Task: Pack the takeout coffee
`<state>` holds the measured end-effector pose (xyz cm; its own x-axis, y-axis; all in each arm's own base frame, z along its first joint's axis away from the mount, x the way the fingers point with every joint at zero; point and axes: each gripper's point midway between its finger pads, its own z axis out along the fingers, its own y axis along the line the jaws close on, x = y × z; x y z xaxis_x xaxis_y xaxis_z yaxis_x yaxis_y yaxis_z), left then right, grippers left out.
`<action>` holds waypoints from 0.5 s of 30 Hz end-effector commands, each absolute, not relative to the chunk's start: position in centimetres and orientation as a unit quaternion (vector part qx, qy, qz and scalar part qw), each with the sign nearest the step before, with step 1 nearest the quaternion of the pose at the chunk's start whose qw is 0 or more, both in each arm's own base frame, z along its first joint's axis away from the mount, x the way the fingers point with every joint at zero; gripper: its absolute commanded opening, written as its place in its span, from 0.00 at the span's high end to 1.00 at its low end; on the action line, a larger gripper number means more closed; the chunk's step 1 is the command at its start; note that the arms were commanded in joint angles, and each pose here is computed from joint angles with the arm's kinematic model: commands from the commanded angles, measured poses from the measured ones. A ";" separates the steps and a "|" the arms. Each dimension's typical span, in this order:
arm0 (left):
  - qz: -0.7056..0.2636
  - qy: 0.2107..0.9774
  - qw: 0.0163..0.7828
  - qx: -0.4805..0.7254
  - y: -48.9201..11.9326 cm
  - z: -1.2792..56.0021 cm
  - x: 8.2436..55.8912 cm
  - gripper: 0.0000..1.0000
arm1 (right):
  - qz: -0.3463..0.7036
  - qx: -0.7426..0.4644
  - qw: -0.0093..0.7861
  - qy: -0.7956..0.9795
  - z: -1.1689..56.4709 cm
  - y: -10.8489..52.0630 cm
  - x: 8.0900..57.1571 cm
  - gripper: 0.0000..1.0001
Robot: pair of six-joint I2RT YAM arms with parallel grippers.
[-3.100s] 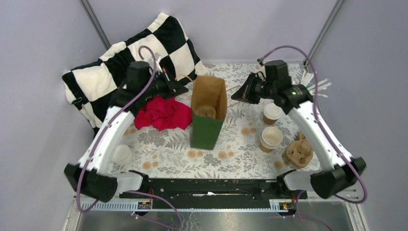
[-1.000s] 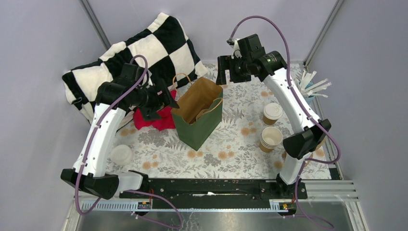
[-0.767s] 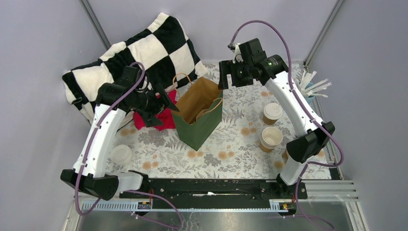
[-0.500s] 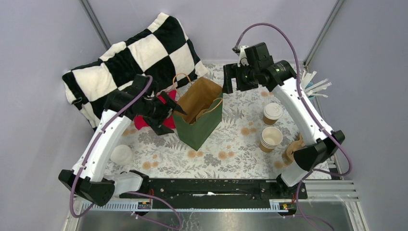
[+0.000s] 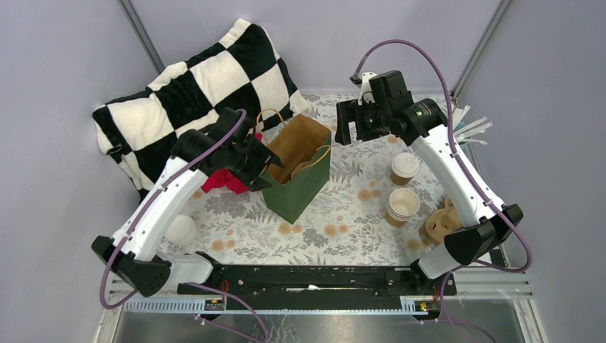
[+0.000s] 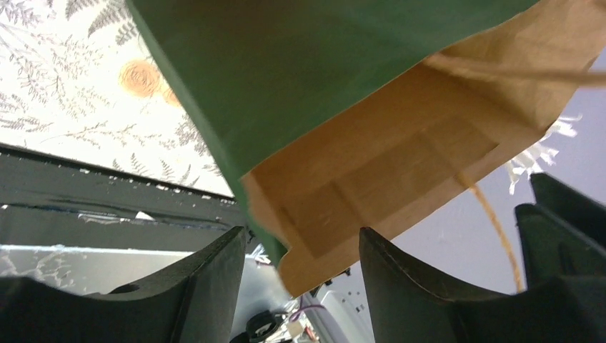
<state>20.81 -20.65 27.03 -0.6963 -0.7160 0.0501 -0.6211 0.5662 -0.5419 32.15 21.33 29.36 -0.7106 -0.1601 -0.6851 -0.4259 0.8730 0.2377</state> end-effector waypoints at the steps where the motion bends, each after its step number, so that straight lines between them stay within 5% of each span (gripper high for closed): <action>1: -0.237 0.846 0.104 -0.465 -20.0 27.5 23.0 0.39 | 0.185 -0.169 0.379 0.891 31.0 20.8 32.3 0.07; 15: -0.201 0.864 0.109 -0.448 -19.4 26.8 23.2 0.67 | 0.166 -0.166 0.391 0.890 31.4 20.1 32.8 0.07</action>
<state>23.09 -20.24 26.13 -0.6700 -0.7421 -0.0197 -0.6444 0.5945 -0.4810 32.65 20.64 29.07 -0.6988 -0.1737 -0.6938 -0.4141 0.8892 0.1945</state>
